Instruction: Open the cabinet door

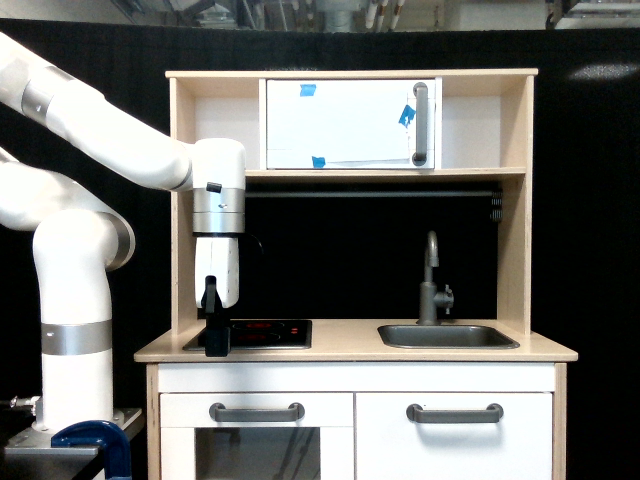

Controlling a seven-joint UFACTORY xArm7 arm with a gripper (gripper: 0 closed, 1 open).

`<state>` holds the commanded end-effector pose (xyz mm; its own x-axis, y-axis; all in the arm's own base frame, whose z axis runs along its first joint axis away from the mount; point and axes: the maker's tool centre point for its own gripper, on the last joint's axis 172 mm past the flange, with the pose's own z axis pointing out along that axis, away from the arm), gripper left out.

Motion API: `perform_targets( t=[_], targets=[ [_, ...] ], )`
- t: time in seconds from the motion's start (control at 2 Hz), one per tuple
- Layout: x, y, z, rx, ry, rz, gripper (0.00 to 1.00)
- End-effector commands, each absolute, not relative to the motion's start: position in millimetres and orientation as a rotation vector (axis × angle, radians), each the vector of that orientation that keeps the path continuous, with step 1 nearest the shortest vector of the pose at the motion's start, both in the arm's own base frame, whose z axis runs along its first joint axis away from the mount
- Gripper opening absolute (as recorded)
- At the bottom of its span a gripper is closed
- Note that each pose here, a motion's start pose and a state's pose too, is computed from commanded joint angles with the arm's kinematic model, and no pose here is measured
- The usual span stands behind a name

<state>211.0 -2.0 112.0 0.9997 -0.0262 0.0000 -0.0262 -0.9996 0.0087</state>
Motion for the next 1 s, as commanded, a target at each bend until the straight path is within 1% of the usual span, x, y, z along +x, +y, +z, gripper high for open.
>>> perform_targets(
  t=[0.5, 1.0],
  targets=[
    [212, -6, 111, 3.133, -0.041, 0.000, 1.00],
    [233, -44, 108, 3.146, -0.165, 0.001, 1.00]
  ],
)
